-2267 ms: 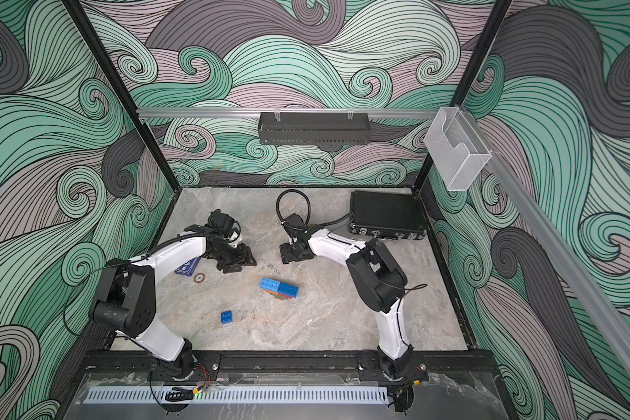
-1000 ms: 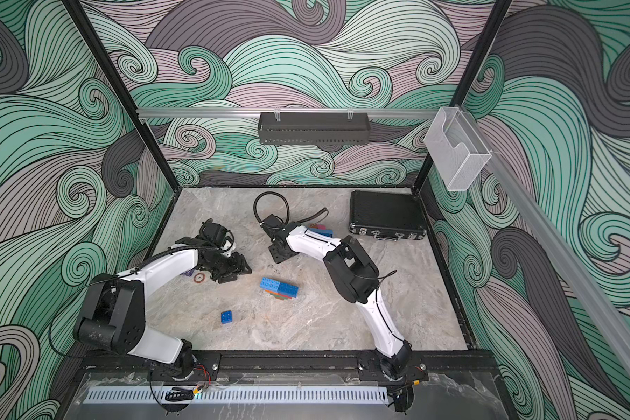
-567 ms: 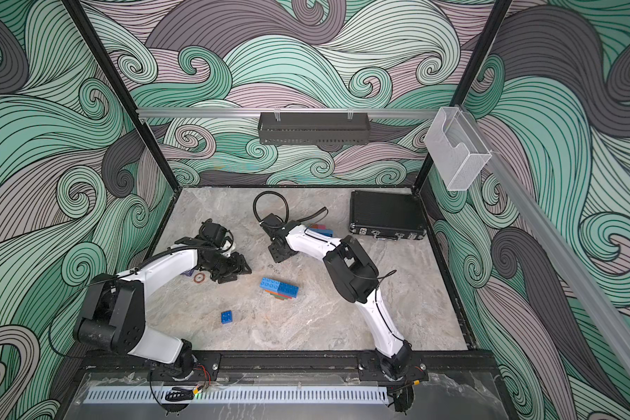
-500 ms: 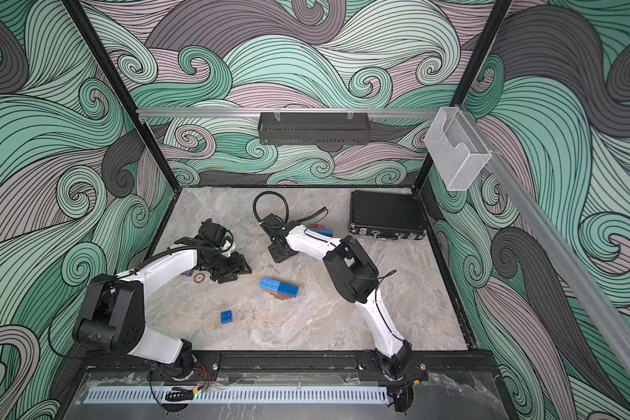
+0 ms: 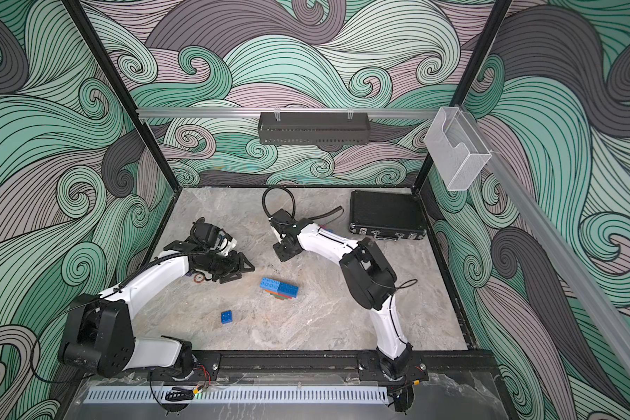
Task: Assemble a heart with lego
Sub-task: Pick up the lego brick from the center of the board, then assemble the lego brick with the lego brick.
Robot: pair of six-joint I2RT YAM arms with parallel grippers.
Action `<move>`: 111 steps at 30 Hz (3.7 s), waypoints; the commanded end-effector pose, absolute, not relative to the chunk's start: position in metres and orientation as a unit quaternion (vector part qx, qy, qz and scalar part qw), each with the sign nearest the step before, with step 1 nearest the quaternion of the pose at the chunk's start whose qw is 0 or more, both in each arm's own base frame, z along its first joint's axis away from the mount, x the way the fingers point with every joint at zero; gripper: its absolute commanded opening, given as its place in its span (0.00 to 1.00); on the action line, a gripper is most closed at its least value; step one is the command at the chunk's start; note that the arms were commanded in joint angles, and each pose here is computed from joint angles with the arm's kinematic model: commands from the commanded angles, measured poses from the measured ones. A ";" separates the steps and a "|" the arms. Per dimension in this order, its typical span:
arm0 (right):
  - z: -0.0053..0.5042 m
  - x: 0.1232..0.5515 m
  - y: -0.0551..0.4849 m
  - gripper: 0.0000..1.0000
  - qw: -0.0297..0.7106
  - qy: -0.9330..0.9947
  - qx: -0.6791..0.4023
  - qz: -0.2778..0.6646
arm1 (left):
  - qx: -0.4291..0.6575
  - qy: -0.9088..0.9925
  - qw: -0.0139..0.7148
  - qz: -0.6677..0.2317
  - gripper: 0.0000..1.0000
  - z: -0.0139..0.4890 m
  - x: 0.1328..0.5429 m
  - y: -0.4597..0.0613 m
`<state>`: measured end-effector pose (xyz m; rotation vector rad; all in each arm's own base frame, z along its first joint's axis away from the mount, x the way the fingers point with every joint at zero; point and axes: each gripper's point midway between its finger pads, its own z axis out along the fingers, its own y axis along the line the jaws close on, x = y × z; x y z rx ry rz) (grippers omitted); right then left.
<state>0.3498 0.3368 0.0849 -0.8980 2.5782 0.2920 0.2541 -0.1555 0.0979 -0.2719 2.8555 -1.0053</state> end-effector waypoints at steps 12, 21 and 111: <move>0.157 0.270 0.312 0.32 0.224 0.862 -0.413 0.189 | -0.040 0.912 0.016 -0.408 0.63 0.097 0.231 -0.196; 0.142 0.223 0.319 0.32 0.198 0.831 -0.481 0.197 | -0.021 0.915 -0.002 -0.404 0.63 0.084 0.230 -0.215; 0.085 0.194 0.326 0.42 0.106 0.808 -0.574 0.080 | -0.137 0.944 0.037 -0.298 0.60 0.088 0.214 -0.144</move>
